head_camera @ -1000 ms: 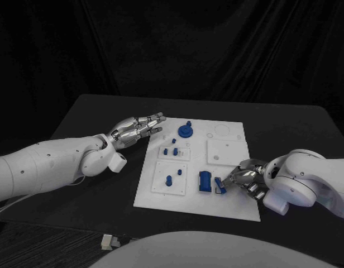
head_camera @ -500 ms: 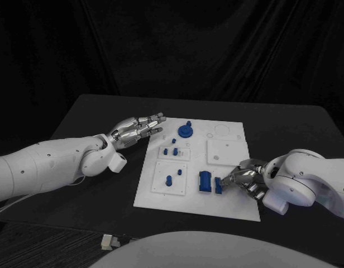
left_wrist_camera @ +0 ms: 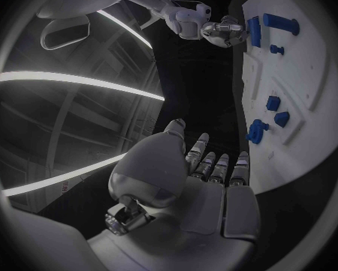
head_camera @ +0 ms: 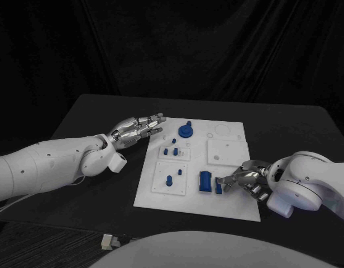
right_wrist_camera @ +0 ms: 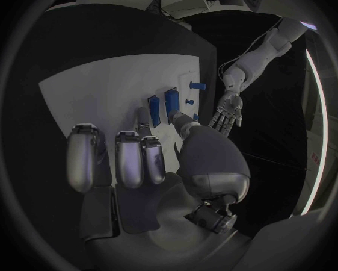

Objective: Assemble the parts on the task board

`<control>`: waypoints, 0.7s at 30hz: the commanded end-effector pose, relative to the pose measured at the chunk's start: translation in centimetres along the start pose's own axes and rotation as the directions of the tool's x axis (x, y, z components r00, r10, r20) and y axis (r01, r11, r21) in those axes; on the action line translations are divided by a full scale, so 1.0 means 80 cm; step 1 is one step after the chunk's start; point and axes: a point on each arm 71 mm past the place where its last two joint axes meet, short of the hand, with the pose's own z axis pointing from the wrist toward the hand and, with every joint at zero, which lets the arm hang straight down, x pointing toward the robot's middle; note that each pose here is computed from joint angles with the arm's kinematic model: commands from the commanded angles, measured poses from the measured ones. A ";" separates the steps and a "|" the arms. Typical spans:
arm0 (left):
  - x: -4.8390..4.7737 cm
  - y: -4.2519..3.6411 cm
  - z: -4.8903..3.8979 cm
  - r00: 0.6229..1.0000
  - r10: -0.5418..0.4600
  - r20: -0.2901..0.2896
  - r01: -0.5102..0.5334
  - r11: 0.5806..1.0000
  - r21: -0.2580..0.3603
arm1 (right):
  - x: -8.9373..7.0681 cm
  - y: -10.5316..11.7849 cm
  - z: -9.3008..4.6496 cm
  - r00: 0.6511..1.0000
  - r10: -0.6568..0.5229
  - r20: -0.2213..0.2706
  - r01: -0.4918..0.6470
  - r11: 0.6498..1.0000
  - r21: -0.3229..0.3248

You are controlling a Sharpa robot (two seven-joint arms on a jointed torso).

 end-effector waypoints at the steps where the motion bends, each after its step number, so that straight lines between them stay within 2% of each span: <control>1: 0.001 -0.0010 0.000 1.000 -0.013 -0.005 0.013 1.000 0.014 | -0.006 0.004 -0.008 0.980 -0.148 0.129 0.156 0.986 -0.058; 4: 0.001 -0.0011 0.000 1.000 -0.012 -0.004 0.012 1.000 0.014 | -0.008 0.006 -0.016 0.945 -0.252 0.210 0.275 0.957 -0.089; 10: 0.002 -0.0007 0.001 1.000 -0.013 -0.007 0.014 1.000 0.015 | -0.005 0.007 -0.024 0.867 -0.398 0.300 0.442 0.892 -0.095; 15: 0.003 -0.0004 0.002 1.000 -0.015 -0.010 0.016 1.000 0.015 | 0.001 0.008 -0.024 0.817 -0.468 0.337 0.522 0.848 -0.089; 21: 0.003 -0.0003 0.001 1.000 -0.016 -0.009 0.016 1.000 0.013 | 0.008 0.007 -0.020 0.798 -0.496 0.341 0.552 0.830 -0.084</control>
